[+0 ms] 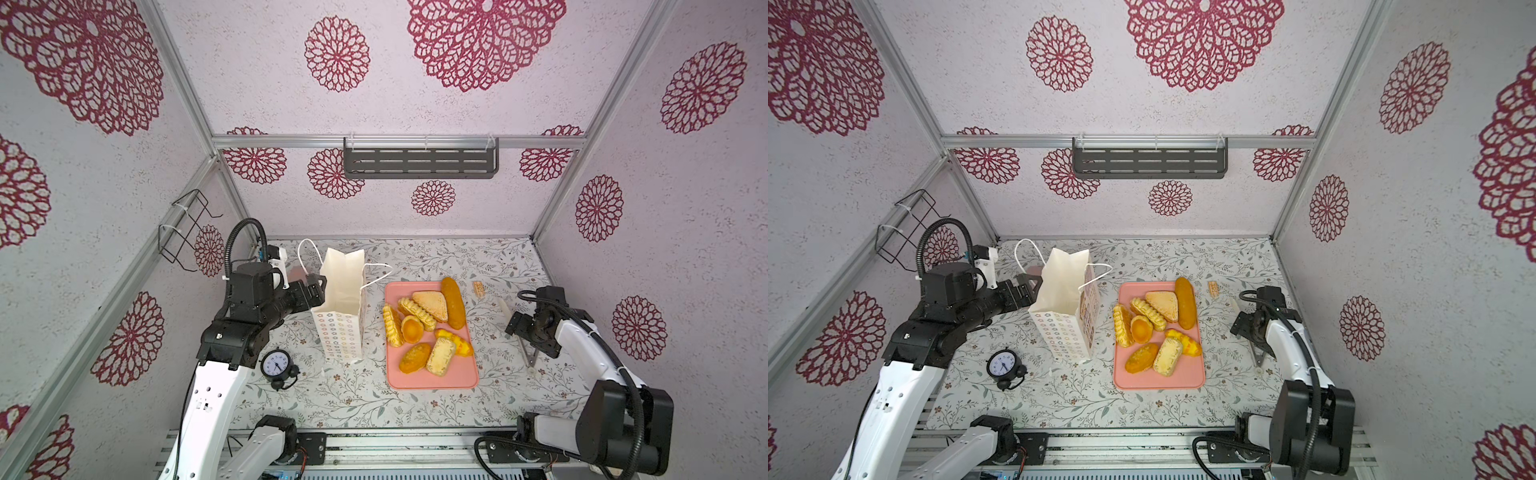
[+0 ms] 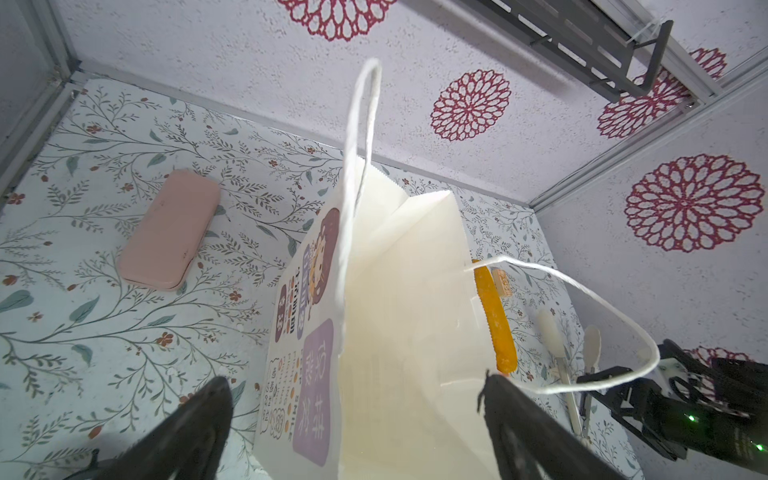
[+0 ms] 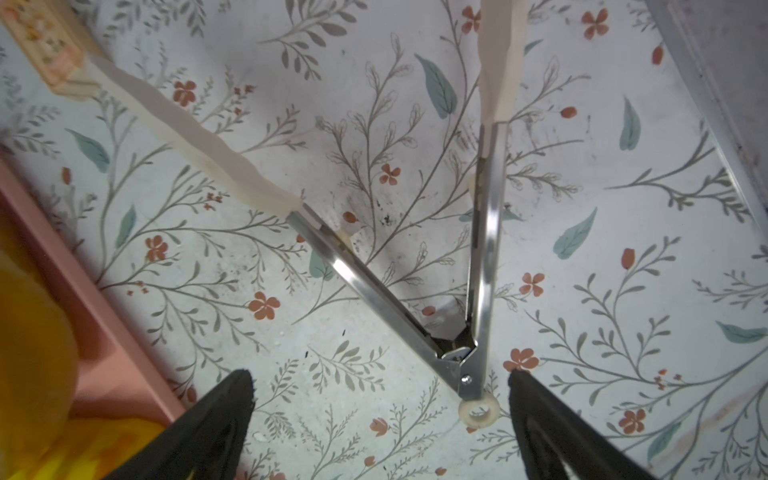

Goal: Place the fake bread into the paper bag
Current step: 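Grasp the bag's top edge with the left gripper while the right gripper withdraws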

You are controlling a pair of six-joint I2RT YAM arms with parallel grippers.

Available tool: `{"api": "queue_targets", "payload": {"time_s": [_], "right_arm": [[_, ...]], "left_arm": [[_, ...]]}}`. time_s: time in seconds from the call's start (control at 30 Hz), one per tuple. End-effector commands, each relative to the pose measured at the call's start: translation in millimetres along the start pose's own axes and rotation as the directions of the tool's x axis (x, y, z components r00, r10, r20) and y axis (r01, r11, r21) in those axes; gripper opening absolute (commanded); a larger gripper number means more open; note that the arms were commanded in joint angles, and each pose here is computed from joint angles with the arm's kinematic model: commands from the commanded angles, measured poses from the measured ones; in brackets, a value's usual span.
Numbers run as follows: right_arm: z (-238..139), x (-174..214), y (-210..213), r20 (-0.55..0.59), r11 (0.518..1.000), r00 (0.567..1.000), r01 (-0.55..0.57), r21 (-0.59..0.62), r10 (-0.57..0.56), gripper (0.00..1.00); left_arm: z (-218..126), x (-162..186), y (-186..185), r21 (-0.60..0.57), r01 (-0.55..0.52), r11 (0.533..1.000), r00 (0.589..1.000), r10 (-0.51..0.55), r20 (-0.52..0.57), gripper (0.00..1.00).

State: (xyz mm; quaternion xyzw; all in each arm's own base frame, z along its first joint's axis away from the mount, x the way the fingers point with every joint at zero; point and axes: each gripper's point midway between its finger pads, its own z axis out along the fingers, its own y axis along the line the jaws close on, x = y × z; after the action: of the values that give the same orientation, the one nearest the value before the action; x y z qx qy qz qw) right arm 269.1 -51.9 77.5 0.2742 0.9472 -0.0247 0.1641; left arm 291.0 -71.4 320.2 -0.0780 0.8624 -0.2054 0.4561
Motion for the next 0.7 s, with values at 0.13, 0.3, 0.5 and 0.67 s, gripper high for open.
{"api": "queue_targets", "payload": {"time_s": [0.13,0.3,0.5,0.67], "right_arm": [[31,-4,-13,-0.044,0.993,0.998,0.048,0.112,-0.043,0.98],[46,-5,-16,-0.060,0.988,0.996,0.067,0.139,-0.059,0.98],[58,-7,-12,-0.050,0.991,0.997,0.065,0.120,-0.059,0.96],[64,-16,1,-0.028,0.996,0.998,0.060,0.060,-0.058,0.90]], "left_arm": [[-12,-4,-8,0.053,-0.002,0.999,0.998,-0.001,0.058,0.97],[-15,-4,-9,0.062,-0.003,0.998,0.998,-0.001,0.065,0.97],[-11,0,-9,0.068,0.013,0.998,0.999,-0.017,0.050,0.97],[-12,1,-4,0.050,0.033,0.998,0.997,-0.036,0.063,0.97]]}}
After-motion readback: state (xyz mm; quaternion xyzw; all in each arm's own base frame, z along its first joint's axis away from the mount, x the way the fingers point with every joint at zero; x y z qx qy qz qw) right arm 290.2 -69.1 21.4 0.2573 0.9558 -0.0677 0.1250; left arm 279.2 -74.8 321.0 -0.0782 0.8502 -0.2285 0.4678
